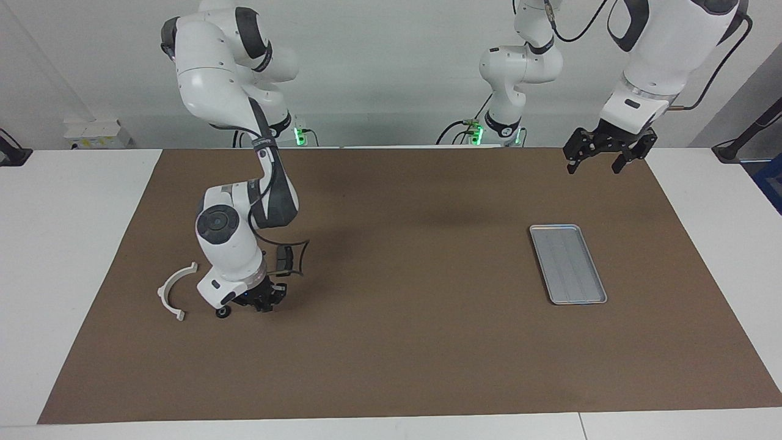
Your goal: Place bearing gear from tray to pile
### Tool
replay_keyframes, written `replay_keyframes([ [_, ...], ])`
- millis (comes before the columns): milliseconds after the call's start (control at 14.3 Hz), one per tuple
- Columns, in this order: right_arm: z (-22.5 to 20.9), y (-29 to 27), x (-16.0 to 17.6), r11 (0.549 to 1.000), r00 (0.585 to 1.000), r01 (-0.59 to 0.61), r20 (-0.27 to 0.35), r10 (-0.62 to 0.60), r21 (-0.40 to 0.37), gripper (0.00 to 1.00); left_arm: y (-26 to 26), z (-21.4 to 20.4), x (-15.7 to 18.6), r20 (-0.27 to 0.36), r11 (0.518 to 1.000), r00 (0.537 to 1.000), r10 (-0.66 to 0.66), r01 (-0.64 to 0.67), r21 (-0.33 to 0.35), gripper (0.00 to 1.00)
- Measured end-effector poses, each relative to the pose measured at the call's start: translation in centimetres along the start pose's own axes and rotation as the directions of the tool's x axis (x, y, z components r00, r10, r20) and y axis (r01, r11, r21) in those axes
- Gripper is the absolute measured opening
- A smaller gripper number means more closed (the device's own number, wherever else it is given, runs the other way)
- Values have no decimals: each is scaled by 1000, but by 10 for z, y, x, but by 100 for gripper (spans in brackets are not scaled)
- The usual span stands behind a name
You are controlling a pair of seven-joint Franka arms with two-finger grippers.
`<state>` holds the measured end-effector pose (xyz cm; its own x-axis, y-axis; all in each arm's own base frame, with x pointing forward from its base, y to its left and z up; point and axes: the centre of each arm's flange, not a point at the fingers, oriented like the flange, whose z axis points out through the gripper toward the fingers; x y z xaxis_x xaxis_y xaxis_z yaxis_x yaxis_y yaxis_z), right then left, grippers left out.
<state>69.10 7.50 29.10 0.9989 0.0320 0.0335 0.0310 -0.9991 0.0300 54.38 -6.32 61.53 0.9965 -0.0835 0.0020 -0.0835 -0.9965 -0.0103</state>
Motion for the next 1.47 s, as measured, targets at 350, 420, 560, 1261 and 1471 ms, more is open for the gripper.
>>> replay_keyframes([
  [350,3,4,-5,1000,999,14,-33,-14,10,24,0,-2,-3,-9,1000,1000,1,-1,0,100],
  [420,3,4,-5,1000,999,15,-36,-14,11,24,0,-2,-3,-9,1000,1000,1,-1,0,100],
  [560,4,6,-6,1000,999,14,-36,-14,10,31,0,-2,-3,-9,1000,1000,1,-1,0,100],
  [1261,-102,22,-21,999,999,7,-39,-9,-32,100,0,-2,-3,-9,1000,1000,1,-1,0,100],
  [1471,-200,25,-58,999,1000,-23,-16,23,-29,100,1,-4,-2,-22,1000,1000,3,-3,-1,100],
])
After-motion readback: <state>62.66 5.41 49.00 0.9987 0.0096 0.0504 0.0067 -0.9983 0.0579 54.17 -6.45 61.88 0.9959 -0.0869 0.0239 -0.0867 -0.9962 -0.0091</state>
